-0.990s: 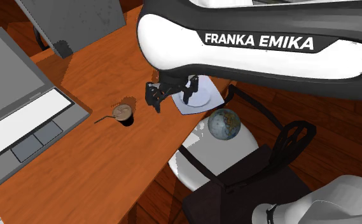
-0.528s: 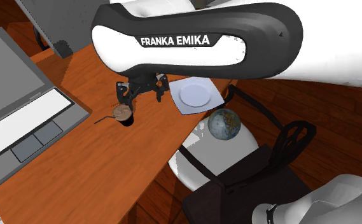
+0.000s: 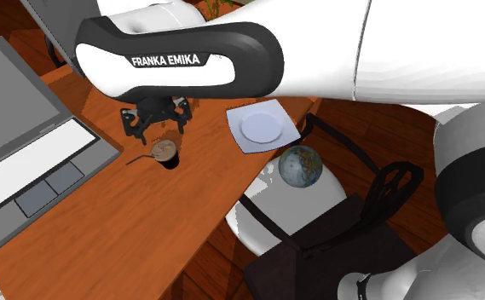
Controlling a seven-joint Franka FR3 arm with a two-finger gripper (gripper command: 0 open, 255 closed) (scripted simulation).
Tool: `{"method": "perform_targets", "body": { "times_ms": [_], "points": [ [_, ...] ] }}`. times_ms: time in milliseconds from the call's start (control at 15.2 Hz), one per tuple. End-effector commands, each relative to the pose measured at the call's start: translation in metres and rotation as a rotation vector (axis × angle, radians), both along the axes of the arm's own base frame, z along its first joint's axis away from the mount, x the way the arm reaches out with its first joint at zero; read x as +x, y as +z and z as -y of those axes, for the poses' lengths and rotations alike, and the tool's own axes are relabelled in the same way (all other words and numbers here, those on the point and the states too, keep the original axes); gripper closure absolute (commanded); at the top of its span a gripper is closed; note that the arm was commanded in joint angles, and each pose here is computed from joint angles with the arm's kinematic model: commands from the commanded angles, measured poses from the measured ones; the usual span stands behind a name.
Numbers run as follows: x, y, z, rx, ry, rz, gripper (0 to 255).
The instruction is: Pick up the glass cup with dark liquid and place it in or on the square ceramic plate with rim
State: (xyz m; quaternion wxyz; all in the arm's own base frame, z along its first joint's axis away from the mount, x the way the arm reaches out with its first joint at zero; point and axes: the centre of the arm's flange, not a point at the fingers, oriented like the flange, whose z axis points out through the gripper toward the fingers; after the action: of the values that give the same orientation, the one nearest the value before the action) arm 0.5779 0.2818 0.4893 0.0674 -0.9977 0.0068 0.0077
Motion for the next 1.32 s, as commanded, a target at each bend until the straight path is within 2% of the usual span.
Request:
{"method": "perform_targets", "body": {
  "times_ms": [0,330,858,924,1254],
  "points": [
    [0.003,-0.009,-0.007,0.001,0.001,0.001,0],
    [0.002,-0.039,-0.011,0.001,0.001,0.001,0],
    [0.002,-0.039,-0.011,0.001,0.001,0.001,0],
    [0.002,-0.039,-0.011,0.001,0.001,0.001,255],
    [0.002,-0.039,-0.011,0.001,0.001,0.001,255]
  ]
}}
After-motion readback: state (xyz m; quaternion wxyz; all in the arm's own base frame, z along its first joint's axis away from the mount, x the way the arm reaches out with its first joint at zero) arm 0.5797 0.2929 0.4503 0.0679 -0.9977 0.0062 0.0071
